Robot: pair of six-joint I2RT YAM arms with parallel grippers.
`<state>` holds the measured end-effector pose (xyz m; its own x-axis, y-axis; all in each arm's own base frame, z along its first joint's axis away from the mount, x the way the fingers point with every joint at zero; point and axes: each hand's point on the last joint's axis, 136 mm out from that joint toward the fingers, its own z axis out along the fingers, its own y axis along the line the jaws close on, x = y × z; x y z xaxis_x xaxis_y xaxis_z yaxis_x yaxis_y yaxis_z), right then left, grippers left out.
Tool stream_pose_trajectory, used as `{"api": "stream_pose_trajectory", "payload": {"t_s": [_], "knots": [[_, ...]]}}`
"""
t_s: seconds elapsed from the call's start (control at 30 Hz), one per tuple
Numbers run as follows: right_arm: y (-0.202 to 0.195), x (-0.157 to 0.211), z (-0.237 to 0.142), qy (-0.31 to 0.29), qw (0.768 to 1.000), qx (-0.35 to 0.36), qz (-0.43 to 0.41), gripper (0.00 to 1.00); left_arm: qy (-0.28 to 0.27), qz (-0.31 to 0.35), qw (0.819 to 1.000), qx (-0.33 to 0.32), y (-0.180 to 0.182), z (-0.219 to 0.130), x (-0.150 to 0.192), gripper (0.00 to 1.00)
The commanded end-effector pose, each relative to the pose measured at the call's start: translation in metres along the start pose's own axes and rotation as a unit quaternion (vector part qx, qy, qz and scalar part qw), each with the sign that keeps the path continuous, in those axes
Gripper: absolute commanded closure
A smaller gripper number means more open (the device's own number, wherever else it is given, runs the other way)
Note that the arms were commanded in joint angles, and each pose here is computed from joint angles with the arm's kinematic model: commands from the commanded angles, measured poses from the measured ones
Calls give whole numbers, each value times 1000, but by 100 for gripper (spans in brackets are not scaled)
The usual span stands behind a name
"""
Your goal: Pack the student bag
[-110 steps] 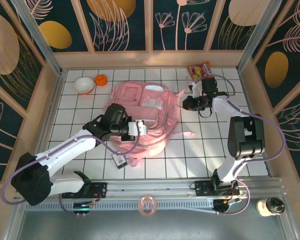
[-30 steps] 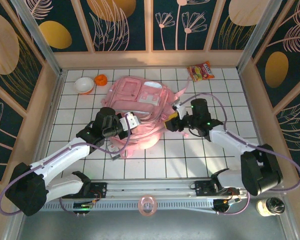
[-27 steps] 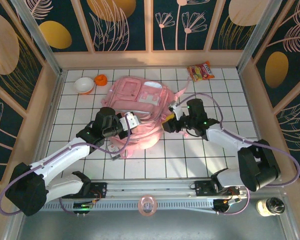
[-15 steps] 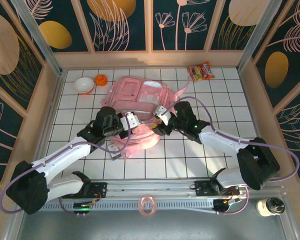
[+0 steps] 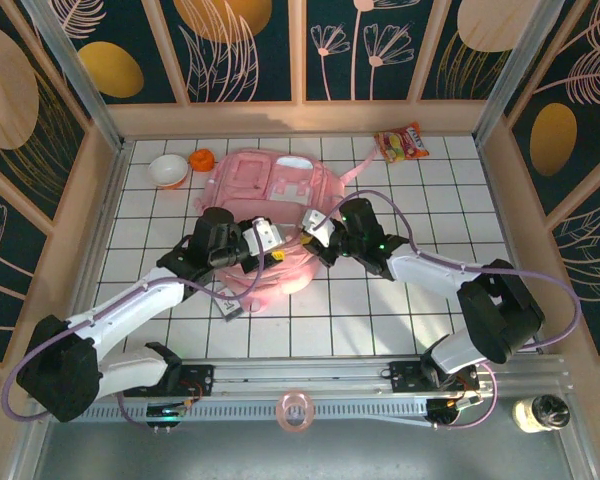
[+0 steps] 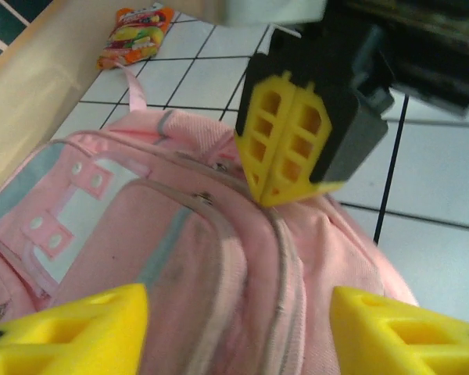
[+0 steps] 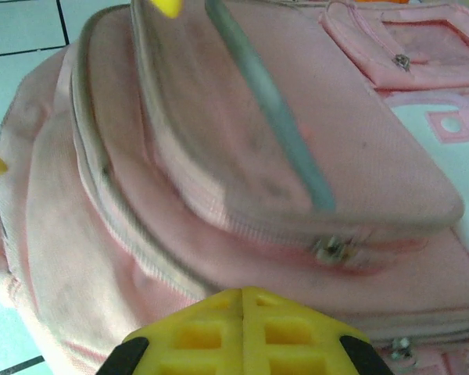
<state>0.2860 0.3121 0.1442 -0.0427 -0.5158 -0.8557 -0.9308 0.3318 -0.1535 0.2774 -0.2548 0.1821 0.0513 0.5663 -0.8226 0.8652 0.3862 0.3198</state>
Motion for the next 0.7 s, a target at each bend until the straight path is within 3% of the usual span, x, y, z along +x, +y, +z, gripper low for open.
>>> {"api": "stream_pose_trajectory", "payload": {"t_s": [0.0,0.07,0.3,0.4,0.47,0.5,0.53,0.6,0.67], "knots": [[-5,-47,-12,-64,997,6,-40,100,20,9,1000,-5,7,8,3,20],[-4,-49,-13,-69,997,4,-40,100,43,17,999,-8,10,15,13,14],[-12,-46,-23,-74,997,16,-4,100,109,50,992,37,-2,36,48,6],[-18,-43,-34,-84,996,26,24,87,114,66,989,72,-14,40,55,4],[-23,-41,-41,-88,995,32,47,80,148,77,985,51,-6,46,72,7],[-26,-38,-44,-89,993,35,63,76,164,82,983,29,2,50,79,12],[-29,-36,-48,-92,992,36,83,72,181,85,980,3,12,53,87,26],[-32,-33,-54,-97,987,36,121,66,193,95,977,-9,19,57,90,72],[-47,-20,-63,-94,979,46,176,62,168,86,982,-1,20,57,73,100]]}}
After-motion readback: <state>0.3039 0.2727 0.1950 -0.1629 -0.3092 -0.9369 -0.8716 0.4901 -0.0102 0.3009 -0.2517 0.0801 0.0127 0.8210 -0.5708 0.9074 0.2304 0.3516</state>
